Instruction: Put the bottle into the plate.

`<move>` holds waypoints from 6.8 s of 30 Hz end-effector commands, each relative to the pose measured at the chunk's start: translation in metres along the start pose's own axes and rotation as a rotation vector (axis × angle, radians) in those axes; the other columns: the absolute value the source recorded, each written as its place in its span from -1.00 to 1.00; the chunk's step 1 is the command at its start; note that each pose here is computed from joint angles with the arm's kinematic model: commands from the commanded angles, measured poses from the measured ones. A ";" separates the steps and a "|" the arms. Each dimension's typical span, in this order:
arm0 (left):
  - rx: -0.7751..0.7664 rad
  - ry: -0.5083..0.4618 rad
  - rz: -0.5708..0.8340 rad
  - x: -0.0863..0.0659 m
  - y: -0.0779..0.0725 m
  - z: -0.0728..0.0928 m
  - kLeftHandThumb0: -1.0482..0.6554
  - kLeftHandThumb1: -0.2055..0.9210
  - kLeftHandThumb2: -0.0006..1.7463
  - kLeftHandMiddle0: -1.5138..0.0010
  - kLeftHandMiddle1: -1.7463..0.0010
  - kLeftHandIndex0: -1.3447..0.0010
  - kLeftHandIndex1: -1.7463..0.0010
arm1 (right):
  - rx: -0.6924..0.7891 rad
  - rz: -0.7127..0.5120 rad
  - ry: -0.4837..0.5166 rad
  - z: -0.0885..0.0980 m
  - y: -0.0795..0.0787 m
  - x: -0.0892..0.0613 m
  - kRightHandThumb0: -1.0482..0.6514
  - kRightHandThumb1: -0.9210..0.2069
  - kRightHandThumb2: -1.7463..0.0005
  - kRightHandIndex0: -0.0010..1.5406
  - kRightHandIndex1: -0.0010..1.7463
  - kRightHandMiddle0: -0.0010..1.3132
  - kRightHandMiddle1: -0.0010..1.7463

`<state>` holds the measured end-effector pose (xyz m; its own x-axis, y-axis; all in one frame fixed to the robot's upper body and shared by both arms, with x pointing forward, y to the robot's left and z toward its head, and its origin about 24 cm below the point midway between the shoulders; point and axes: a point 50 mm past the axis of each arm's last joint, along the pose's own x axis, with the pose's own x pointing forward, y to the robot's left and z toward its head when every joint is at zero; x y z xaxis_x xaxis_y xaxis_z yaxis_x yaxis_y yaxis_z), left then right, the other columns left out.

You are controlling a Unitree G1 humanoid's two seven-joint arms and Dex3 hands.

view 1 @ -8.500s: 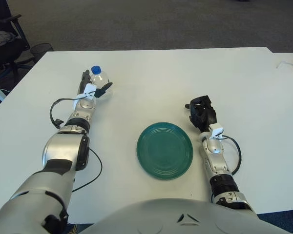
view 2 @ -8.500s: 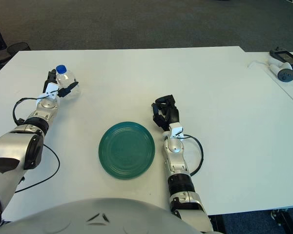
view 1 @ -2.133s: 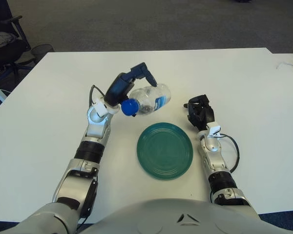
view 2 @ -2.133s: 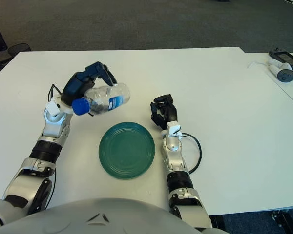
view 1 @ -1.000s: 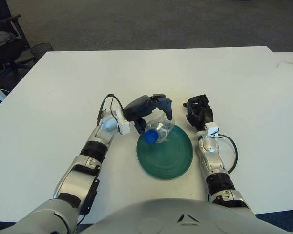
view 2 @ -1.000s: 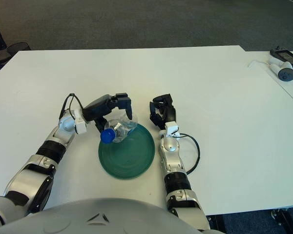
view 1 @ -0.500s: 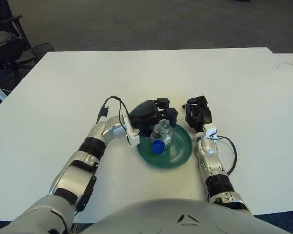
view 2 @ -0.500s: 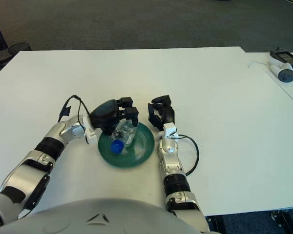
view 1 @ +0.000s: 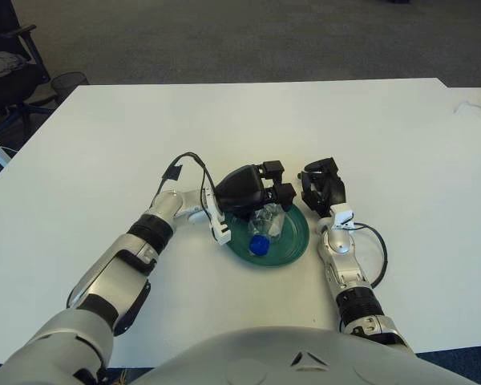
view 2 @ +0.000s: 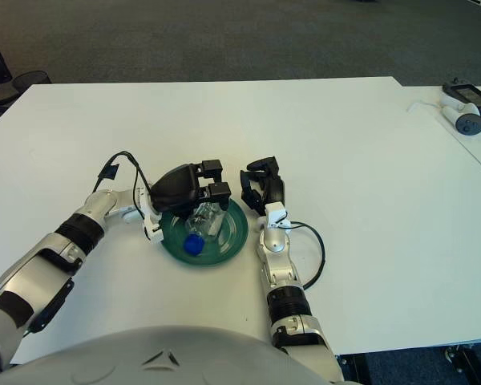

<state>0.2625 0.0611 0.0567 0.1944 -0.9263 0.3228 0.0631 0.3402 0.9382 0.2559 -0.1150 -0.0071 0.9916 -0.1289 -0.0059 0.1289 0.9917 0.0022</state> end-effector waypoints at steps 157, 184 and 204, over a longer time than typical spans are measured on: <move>-0.539 0.508 1.018 -0.072 0.122 -0.061 -0.98 1.00 -0.26 0.71 0.92 1.00 0.16 | 0.007 0.063 0.389 -0.070 -0.009 -0.044 -0.17 -1.00 0.41 -0.47 0.25 -0.70 1.00; -0.697 0.886 1.336 -0.127 0.064 -0.063 -0.30 0.52 0.04 0.31 -0.75 0.43 -0.96 | 0.005 0.074 0.391 -0.068 -0.011 -0.045 -0.17 -1.00 0.41 -0.50 0.27 -0.70 1.00; -0.795 1.304 1.184 -0.145 0.003 -0.048 -0.29 0.14 0.33 -0.17 -1.00 0.23 -1.00 | 0.004 0.080 0.387 -0.067 -0.012 -0.044 -0.17 -1.00 0.41 -0.49 0.24 -0.70 1.00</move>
<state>0.2853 0.1937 0.0156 0.9440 0.3229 0.0685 -0.3163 0.9442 -0.0914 0.2592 -0.1138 -0.0081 0.9996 -0.0267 -0.0078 0.0270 0.9988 0.0420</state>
